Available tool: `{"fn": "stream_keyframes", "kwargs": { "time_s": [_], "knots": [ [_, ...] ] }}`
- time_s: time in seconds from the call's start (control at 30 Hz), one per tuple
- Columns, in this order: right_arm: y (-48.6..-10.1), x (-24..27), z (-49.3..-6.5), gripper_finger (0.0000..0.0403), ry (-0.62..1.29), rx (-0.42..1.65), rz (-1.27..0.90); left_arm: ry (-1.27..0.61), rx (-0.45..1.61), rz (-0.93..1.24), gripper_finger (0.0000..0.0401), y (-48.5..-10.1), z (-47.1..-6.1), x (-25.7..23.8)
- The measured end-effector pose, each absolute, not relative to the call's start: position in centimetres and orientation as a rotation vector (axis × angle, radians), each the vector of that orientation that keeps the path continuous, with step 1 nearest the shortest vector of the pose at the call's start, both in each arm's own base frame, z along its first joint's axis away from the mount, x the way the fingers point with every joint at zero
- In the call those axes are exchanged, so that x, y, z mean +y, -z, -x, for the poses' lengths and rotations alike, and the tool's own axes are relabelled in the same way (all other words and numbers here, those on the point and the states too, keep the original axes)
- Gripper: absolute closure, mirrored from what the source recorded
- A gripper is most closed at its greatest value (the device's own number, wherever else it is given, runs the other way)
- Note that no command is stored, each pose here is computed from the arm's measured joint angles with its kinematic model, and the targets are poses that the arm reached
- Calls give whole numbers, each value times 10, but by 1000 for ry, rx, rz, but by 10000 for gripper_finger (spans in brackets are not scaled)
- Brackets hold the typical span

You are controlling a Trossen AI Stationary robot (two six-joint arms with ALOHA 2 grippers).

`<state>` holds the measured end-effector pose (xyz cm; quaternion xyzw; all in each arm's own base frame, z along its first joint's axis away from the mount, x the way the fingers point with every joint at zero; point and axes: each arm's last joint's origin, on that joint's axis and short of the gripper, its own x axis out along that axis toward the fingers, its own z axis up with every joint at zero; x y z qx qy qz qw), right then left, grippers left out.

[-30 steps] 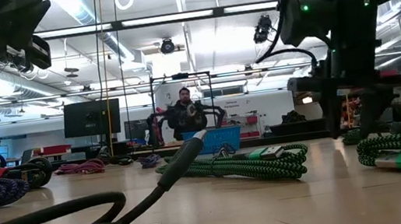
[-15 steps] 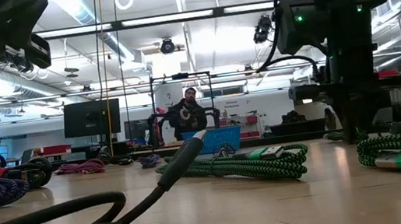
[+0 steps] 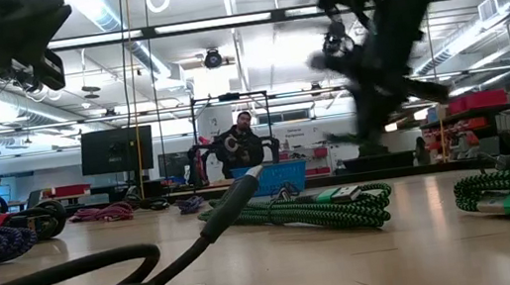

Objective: Pick & Place USB Port
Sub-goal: Put the green black charger cable into the orange bin

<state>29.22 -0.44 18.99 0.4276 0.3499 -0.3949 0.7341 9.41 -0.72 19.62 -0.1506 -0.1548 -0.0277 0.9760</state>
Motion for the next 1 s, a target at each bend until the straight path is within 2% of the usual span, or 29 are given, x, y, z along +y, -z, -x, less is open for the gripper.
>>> {"fn": "stream_keyframes", "kwargs": {
  "time_s": [0.27,0.57,0.8,1.0],
  "knots": [
    [-246,12,-331,378,493,537,-696,38,-326,307,348,-197,-94,-7],
    [-288,47,-348,378,175,269,-454,63,-322,305,348,-197,-94,-7],
    [-294,71,-348,378,100,195,-372,58,-331,260,343,-198,-95,-8],
    [-291,81,-350,378,118,183,-353,54,-380,221,274,-204,-102,-8]
  ]
}}
